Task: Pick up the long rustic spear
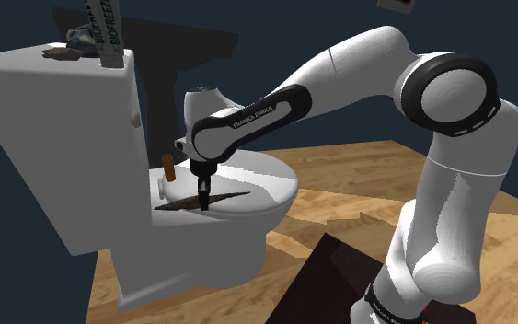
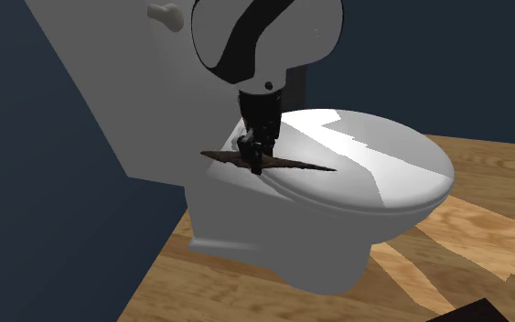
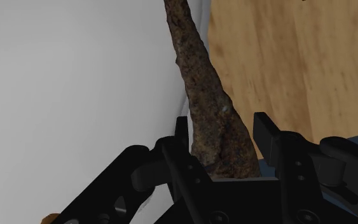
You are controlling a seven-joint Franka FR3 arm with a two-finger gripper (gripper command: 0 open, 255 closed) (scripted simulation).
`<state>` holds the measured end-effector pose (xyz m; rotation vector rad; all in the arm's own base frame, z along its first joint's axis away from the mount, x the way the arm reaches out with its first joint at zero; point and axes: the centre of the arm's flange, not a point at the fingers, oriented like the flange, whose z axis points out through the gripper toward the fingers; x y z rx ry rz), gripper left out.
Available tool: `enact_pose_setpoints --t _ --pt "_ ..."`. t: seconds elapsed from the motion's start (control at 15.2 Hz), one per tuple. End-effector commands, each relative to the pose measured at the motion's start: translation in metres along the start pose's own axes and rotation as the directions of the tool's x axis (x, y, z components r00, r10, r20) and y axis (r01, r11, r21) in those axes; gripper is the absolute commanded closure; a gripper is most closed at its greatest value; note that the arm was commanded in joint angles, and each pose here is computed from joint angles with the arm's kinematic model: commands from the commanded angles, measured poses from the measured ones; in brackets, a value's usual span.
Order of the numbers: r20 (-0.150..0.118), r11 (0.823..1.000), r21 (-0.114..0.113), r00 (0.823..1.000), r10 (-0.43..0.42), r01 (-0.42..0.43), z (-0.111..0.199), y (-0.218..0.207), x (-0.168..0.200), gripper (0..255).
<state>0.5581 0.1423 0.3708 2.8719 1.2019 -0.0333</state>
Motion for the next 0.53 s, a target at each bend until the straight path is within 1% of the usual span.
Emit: enact_pose_setpoints --t 0.0,0.33,0.46 --pt "0.0 1.0 0.0 1.0 0.0 0.0 -0.011 0.001 -0.001 255" --pt "0.0 1.0 0.0 1.0 0.0 0.0 -0.038 0.001 -0.002 255" --pt "0.0 1.0 0.0 1.0 0.0 0.0 -0.038 0.001 -0.002 255"
